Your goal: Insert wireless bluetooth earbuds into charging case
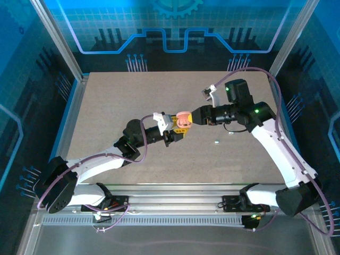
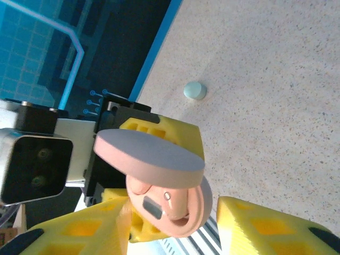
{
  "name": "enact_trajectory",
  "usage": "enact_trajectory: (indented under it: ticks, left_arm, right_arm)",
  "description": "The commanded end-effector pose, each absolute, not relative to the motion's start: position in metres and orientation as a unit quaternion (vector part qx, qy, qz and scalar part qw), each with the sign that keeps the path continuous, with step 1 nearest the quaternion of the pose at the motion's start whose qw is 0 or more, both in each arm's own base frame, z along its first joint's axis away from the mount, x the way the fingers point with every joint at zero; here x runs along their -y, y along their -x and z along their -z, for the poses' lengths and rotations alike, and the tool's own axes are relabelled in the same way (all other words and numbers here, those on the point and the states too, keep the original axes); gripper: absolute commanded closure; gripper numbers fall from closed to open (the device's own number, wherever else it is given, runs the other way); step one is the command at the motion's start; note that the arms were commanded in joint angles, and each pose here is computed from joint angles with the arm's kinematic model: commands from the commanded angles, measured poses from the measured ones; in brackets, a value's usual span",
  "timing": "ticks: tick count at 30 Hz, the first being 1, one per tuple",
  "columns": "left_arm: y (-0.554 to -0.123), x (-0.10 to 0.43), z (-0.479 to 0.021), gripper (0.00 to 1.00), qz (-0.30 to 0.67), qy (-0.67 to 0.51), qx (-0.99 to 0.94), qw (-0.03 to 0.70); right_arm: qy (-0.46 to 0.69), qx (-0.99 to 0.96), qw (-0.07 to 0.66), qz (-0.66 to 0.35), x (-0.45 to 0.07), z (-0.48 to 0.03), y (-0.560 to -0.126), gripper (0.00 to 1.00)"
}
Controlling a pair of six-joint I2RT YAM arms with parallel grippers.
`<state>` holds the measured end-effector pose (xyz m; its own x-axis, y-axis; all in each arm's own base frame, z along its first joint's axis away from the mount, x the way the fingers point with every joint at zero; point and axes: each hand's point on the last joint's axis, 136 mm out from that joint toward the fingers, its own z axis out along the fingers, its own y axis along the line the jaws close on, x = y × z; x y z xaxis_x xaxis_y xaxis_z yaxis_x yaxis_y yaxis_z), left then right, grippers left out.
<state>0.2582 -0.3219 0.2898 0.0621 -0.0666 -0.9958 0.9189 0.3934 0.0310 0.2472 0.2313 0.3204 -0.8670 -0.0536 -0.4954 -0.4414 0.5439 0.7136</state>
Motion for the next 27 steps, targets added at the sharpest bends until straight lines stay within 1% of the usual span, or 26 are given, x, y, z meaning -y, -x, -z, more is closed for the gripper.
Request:
enact_trajectory:
  ticks: [1, 5, 8, 19, 27]
  left_arm:
    - [-0.254, 0.317, -0.318, 0.66, 0.395, -0.378, -0.523, 0.654]
    - [-0.253, 0.318, -0.319, 0.66, 0.398, -0.380, -0.520, 0.654]
    - [-0.251, 0.318, -0.320, 0.66, 0.402, -0.382, -0.518, 0.651]
    - [-0.246, 0.321, -0.322, 0.66, 0.411, -0.392, -0.515, 0.642]
    - [-0.245, 0.321, -0.323, 0.66, 0.411, -0.394, -0.514, 0.642]
  right_arm:
    - [0.134, -0.845, 0.254, -0.452, -0.219, -0.335, -0.246, 0.50]
    - [0.110, -0.839, 0.290, -0.448, -0.209, -0.345, -0.252, 0.48]
    - [0.098, -0.831, 0.302, -0.456, -0.209, -0.352, -0.256, 0.46]
    - [0.040, -0.840, 0.280, -0.464, -0.214, -0.352, -0.282, 0.44]
    - [0.036, -0.845, 0.256, -0.467, -0.224, -0.346, -0.294, 0.44]
